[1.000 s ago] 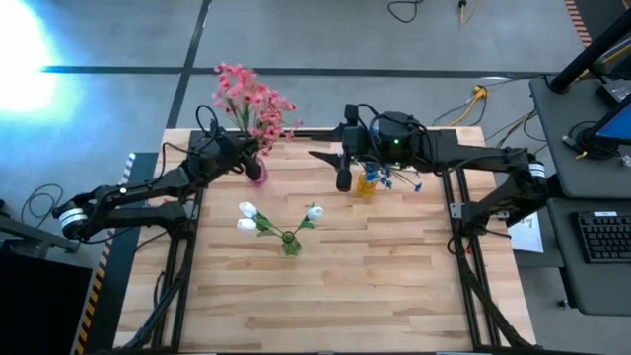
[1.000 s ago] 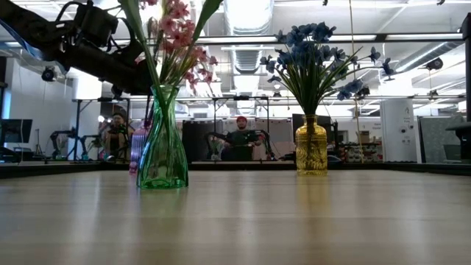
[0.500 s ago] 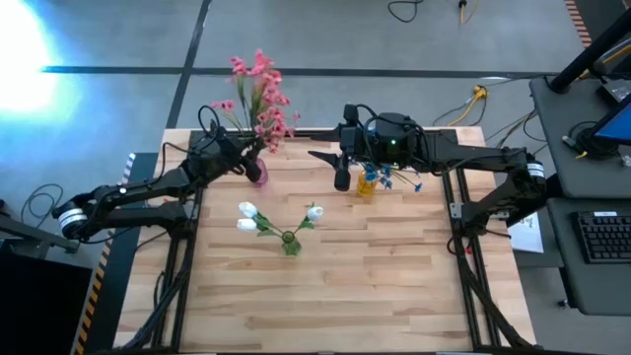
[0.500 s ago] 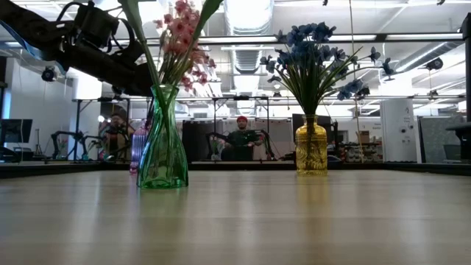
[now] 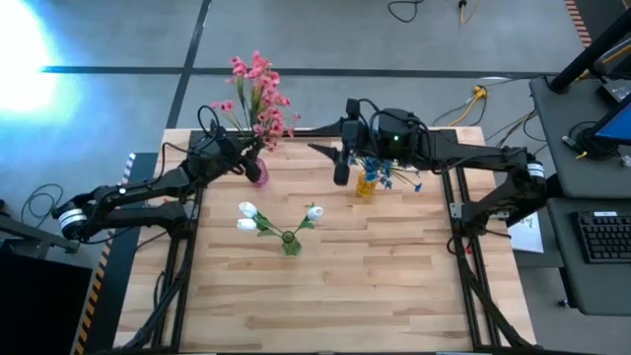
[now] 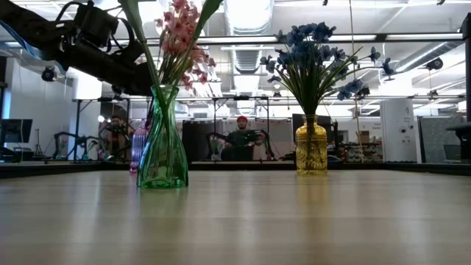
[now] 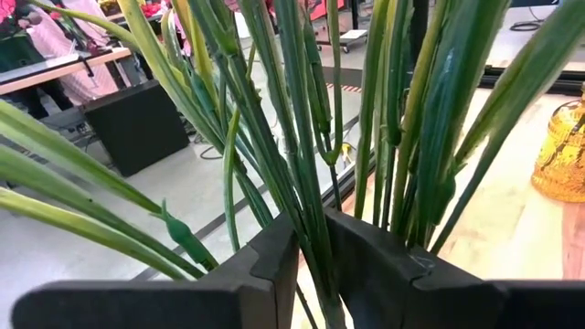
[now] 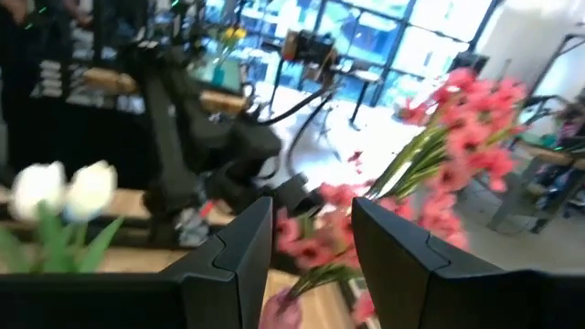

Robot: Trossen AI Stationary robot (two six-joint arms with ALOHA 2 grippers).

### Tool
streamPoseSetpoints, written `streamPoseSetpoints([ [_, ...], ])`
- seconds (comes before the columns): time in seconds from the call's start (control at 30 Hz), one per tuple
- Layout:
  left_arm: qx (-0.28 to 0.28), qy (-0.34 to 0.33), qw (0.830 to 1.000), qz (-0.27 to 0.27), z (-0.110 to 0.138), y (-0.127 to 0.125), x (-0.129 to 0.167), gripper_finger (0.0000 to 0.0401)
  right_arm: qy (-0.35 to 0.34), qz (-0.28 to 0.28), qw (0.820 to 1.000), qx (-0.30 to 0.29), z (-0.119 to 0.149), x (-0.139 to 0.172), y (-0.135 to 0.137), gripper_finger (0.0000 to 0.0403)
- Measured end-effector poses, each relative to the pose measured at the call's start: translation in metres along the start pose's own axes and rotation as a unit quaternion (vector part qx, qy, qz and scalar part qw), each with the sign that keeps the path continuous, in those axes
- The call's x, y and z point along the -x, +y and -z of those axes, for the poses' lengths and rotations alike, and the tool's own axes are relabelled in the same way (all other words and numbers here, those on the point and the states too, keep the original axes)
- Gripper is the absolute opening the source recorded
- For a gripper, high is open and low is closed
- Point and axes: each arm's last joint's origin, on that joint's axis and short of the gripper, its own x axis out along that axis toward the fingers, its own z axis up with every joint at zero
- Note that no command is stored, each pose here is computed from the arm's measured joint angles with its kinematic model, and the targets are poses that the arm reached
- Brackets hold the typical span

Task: Sort flowers into vase by color
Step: Put the pink flowers into the pink vase

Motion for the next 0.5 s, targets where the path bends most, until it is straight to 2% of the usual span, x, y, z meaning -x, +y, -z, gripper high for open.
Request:
streamPoseSetpoints([
  [0.2, 0.0, 0.0, 1.0, 0.0, 0.0, 0.0, 0.0, 0.0075, -0.033, 0.03, 0.999, -0.003, 0.003, -0.014, -0.013, 0.0155],
  [0.5, 0.0, 0.0, 1.0, 0.0, 0.0, 0.0, 0.0, 0.0075, -0.002, 0.062, 0.998, -0.033, 0.0, -0.061, -0.045, 0.0241],
])
